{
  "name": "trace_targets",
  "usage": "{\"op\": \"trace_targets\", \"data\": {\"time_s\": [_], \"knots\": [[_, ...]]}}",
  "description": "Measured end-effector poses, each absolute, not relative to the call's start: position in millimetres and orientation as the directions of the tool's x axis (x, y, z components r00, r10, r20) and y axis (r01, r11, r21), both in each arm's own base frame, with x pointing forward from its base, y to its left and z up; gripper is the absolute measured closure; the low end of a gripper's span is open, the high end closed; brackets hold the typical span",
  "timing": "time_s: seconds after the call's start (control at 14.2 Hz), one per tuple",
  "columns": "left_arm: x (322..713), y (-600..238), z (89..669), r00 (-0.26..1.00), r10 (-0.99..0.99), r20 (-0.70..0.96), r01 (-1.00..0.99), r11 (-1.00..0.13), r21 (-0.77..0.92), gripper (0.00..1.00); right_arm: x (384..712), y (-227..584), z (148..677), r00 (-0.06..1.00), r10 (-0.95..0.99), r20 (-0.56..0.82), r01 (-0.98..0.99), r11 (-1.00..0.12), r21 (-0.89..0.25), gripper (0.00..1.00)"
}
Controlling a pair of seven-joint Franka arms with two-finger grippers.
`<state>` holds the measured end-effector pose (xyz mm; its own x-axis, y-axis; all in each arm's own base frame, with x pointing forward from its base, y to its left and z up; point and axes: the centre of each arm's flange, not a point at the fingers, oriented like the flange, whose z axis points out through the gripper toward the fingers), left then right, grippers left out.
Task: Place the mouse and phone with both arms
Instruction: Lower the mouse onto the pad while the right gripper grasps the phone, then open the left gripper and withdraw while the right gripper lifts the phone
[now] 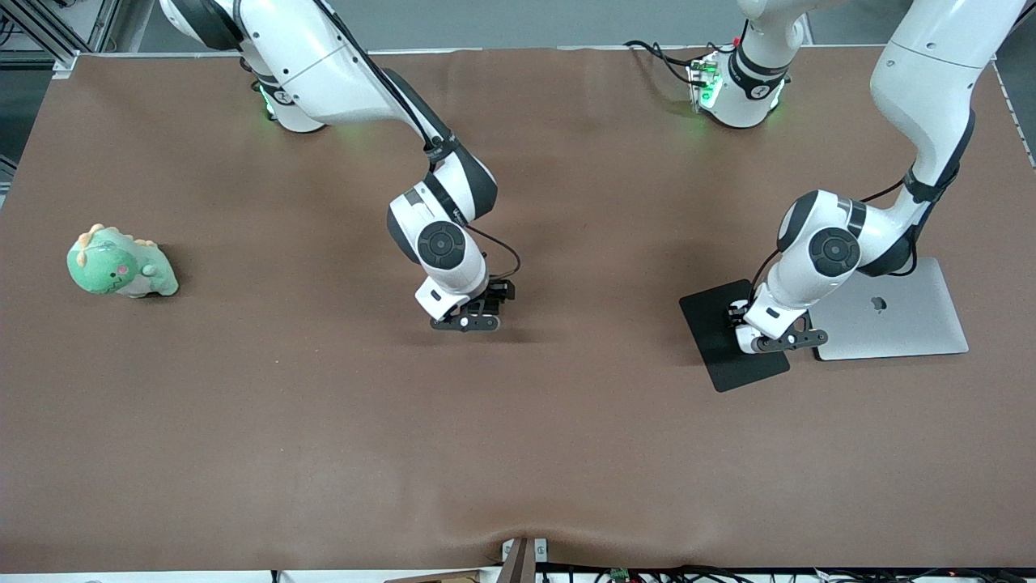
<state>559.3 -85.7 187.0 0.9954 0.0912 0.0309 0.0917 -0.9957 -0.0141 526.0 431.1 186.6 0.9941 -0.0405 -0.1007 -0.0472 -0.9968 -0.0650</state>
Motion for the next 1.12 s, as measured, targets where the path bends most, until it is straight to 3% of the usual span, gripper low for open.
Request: {"op": "trace_targets", "data": {"time_s": [0.35, 0.42, 0.49, 0.63, 0.84, 1.12], "knots": [[561, -89, 179, 0.995, 0.091, 0.031, 0.091, -0.996, 0.003, 0.35, 519, 434, 179, 0.993, -0.05, -0.103, -0.057, -0.997, -0.059, 0.0], [562, -92, 181, 0.996, 0.087, 0.036, 0.087, -0.996, 0.007, 0.3, 519, 434, 178, 0.994, -0.048, -0.102, -0.054, -0.997, -0.057, 0.06], [565, -96, 184, 0.996, 0.081, 0.045, 0.081, -0.997, 0.014, 0.2, 519, 435, 178, 0.995, -0.039, -0.096, -0.044, -0.998, -0.052, 0.19], [575, -104, 203, 0.994, 0.072, 0.083, 0.071, -0.997, 0.022, 0.02, 518, 437, 179, 0.996, -0.022, -0.084, -0.025, -0.999, -0.044, 0.21], [594, -115, 261, 0.989, 0.056, 0.14, 0.059, -0.998, -0.012, 0.0, 518, 437, 179, 0.996, -0.02, -0.081, -0.023, -0.999, -0.042, 0.21], [616, -140, 393, 0.984, 0.057, 0.171, 0.076, -0.991, -0.106, 0.0, 526, 428, 183, 0.993, -0.051, -0.103, -0.053, -0.999, -0.014, 0.21]]}}
